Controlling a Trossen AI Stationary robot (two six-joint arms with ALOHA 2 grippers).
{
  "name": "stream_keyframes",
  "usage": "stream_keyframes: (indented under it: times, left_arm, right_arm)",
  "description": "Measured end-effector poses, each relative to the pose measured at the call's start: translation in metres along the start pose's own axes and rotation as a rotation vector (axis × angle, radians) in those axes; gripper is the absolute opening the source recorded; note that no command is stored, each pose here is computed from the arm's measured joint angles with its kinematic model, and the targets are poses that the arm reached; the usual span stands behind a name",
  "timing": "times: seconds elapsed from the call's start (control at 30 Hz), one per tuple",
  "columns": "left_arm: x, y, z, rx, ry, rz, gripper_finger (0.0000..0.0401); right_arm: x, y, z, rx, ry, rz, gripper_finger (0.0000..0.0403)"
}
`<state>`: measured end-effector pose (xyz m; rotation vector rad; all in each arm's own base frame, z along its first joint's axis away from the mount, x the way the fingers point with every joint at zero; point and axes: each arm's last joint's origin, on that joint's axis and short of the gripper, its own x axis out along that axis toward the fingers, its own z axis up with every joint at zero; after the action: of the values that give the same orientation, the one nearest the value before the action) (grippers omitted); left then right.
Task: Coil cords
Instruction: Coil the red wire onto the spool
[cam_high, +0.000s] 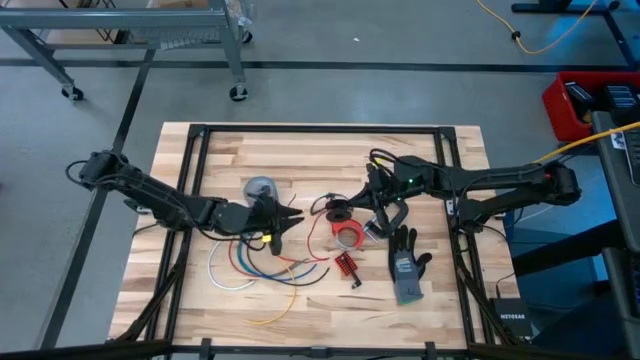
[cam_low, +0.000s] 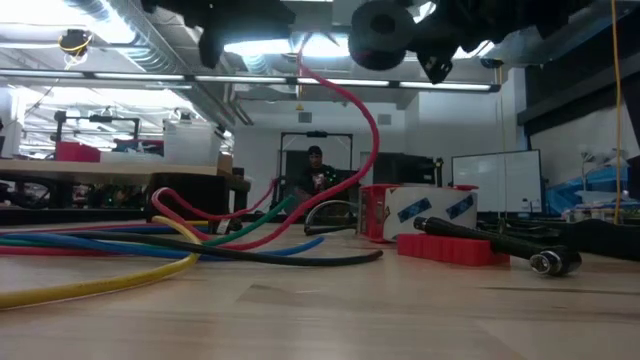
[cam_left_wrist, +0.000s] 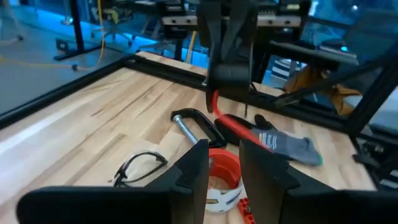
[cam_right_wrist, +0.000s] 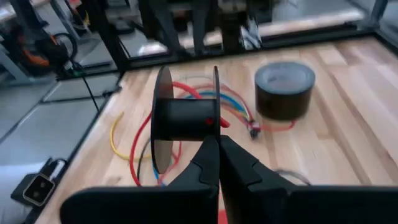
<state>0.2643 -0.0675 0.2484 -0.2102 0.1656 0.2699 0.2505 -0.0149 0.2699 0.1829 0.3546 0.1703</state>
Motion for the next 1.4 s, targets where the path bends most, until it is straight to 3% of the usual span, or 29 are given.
stream_keyframes:
  times: [0.43, 0.83, 1.0, 1.4]
  left_arm:
    - [0.03, 0.002, -0.013, -0.013, -0.074, 0.013, 0.0072]
    - [0.035, 0.007, -0.01, -0.015, -0.061, -0.091, 0.0072]
    - [0.035, 0.005, -0.011, -0.016, -0.043, -0.145, 0.0072]
    - [0.034, 0.003, -0.012, -0.127, -0.029, -0.154, 0.0072]
  right_arm:
    - [0.003, -0.002, -0.02, -0.02, 0.019, 0.029, 0.0]
    - [0.003, -0.002, -0.018, -0.052, -0.075, 0.04, 0.0001]
    - [0.002, -0.003, -0.013, -0.063, -0.127, -0.005, 0.0001]
    - [0.001, -0.007, -0.008, -0.062, -0.19, -0.154, 0.0001]
